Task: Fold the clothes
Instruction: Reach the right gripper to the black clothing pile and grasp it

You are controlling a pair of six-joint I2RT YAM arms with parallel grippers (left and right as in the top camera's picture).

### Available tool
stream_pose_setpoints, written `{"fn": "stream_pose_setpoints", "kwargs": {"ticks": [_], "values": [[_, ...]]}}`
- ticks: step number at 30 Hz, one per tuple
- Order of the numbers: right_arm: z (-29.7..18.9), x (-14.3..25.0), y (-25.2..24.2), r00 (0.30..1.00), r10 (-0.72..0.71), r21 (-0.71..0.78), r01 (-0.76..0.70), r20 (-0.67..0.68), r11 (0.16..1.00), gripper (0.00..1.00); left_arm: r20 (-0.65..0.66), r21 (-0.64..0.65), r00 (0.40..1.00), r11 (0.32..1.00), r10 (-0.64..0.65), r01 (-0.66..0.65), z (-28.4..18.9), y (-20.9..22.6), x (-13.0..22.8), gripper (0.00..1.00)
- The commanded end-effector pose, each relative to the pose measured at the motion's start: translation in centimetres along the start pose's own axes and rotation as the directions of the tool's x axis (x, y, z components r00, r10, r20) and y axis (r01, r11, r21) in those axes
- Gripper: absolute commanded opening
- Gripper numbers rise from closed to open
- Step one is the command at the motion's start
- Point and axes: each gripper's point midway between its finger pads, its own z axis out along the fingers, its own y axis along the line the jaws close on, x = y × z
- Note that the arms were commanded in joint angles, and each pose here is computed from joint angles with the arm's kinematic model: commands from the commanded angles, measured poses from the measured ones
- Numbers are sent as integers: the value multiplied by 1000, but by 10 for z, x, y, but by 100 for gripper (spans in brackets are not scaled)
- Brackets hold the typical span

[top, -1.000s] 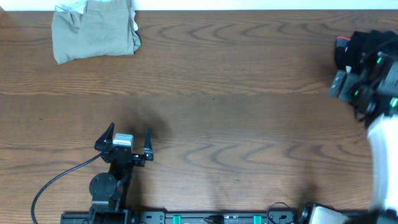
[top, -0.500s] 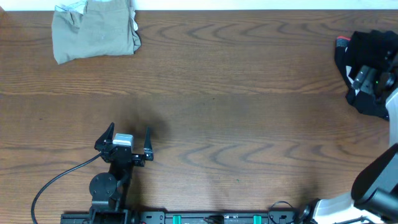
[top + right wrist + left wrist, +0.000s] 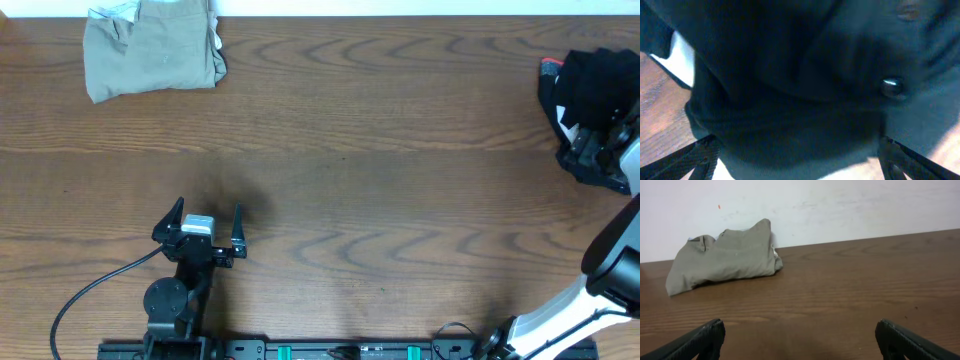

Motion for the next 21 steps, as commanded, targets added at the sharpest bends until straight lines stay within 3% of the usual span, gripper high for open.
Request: {"fn": "stream_pose_setpoints", "kwargs": {"ticks": [1, 11, 16, 19, 21], "values": [[5, -7, 12, 997, -73, -23, 73, 16, 997, 99, -43, 18, 999, 1000, 4, -3, 1, -4, 15, 98], [9, -7, 15, 996, -85, -25, 85, 18, 996, 96, -43, 18, 999, 1000, 4, -3, 1, -4, 15, 98], [12, -5, 9, 996, -86, 11, 86, 5, 996, 73, -43, 18, 999, 1000, 4, -3, 1, -4, 15, 98], [11, -4, 4, 996, -87, 41, 87, -1, 995, 39, -43, 18, 999, 1000, 4, -3, 1, -4, 15, 98], [11, -3, 3, 996, -87, 45, 87, -4, 995, 27, -43, 17, 999, 1000, 4, -3, 1, -4, 15, 98]]}}
